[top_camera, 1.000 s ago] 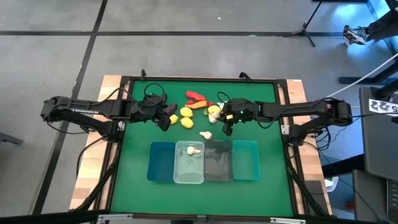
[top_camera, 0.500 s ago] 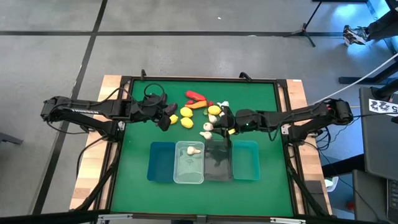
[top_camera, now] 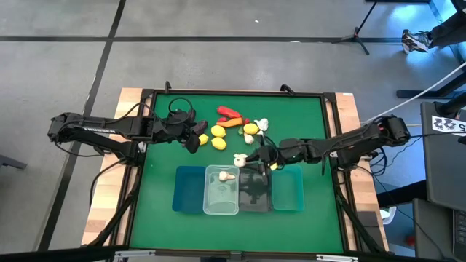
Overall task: Sort produce into baskets
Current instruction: Put the white garlic into the transparent bin
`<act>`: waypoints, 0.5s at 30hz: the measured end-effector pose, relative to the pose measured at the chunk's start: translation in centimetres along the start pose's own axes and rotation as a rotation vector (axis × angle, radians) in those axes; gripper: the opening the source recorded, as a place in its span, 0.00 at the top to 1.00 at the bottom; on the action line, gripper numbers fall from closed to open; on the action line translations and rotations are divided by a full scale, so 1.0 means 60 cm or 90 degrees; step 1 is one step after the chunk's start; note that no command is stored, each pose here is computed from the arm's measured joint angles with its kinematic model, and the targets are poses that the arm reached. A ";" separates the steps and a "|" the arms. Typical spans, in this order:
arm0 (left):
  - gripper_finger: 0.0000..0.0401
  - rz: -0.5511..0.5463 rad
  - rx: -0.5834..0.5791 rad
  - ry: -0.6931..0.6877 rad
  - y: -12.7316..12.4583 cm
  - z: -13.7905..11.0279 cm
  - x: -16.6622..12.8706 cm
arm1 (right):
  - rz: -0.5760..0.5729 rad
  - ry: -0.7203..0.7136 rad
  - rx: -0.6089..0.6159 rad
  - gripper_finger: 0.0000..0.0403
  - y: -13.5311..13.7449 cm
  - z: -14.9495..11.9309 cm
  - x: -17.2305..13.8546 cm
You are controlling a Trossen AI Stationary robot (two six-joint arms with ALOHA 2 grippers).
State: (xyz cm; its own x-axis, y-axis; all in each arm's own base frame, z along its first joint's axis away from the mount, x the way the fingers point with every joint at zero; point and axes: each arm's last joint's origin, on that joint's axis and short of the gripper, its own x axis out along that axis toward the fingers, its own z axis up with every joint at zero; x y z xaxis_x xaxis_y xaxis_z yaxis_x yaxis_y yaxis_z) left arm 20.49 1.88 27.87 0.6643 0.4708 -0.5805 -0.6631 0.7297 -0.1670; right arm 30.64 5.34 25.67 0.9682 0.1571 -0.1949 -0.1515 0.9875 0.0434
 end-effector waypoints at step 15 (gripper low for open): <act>0.41 0.002 -0.001 -0.004 0.000 0.001 0.000 | 0.061 0.009 0.006 0.86 0.002 -0.029 0.079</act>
State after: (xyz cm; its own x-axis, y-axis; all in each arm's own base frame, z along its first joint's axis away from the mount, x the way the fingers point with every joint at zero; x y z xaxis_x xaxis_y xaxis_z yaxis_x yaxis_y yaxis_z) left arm 20.51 1.90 27.90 0.6647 0.4763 -0.5755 -0.6657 0.7273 -0.1670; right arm 34.84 6.24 23.04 0.9464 0.2512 -0.2031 -0.2417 0.9678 0.0710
